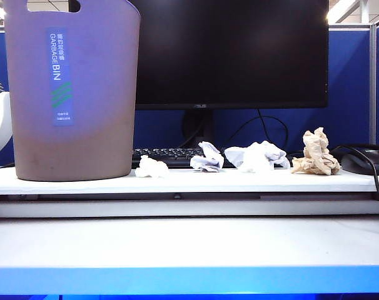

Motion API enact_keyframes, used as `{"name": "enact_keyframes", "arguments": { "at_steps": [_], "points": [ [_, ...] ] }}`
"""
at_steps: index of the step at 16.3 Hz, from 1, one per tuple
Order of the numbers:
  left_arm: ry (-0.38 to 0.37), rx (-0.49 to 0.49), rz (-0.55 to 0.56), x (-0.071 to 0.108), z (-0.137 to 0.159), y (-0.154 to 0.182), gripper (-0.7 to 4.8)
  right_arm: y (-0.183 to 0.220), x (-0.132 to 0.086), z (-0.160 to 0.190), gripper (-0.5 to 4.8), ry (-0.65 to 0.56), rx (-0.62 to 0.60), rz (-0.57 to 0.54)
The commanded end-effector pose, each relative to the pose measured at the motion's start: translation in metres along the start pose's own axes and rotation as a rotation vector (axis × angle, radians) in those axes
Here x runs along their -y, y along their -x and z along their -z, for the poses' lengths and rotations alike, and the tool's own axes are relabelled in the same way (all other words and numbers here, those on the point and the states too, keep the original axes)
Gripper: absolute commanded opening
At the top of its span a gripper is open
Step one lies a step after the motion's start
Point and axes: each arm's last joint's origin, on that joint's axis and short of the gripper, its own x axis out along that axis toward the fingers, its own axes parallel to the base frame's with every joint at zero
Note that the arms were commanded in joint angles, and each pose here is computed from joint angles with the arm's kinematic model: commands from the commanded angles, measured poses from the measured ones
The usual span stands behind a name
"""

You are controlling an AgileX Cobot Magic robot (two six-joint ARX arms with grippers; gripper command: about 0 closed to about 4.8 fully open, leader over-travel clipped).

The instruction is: Pick up all paper balls from the table and place them in the pink trash can.

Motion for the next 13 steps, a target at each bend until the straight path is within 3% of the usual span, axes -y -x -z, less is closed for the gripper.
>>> {"name": "enact_keyframes", "arguments": {
  "at_steps": [1, 5, 7, 8, 10, 12, 13],
  "points": [
    [0.002, 0.019, 0.0, 0.0, -0.002, 0.0, -0.05, 0.0, 0.0, 0.001, -0.06, -0.011, 0.004, -0.007],
    [0.0, 0.02, 0.004, 0.0, -0.002, 0.0, -0.05, 0.0, 0.0, 0.003, -0.06, -0.01, -0.013, 0.001],
    [0.036, 0.055, 0.158, 0.005, -0.007, 0.001, -0.05, 0.0, -0.004, -0.003, -0.06, -0.039, 0.028, -0.128],
    [0.152, 0.127, 0.274, 0.009, -0.016, 0.003, -0.05, 0.002, -0.008, -0.014, -0.06, -0.084, 0.131, -0.261],
    [0.353, 0.265, 0.408, 0.012, -0.034, 0.008, -0.05, 0.007, -0.011, -0.033, -0.06, -0.171, 0.277, -0.345],
    [0.482, 0.486, 0.513, 0.014, -0.066, 0.022, -0.05, 0.016, -0.014, -0.068, -0.06, -0.171, 0.308, -0.355],
    [0.508, 0.517, 0.515, 0.015, -0.077, 0.026, -0.05, 0.017, -0.015, -0.08, -0.06, -0.156, 0.32, -0.347]
  ]
}}
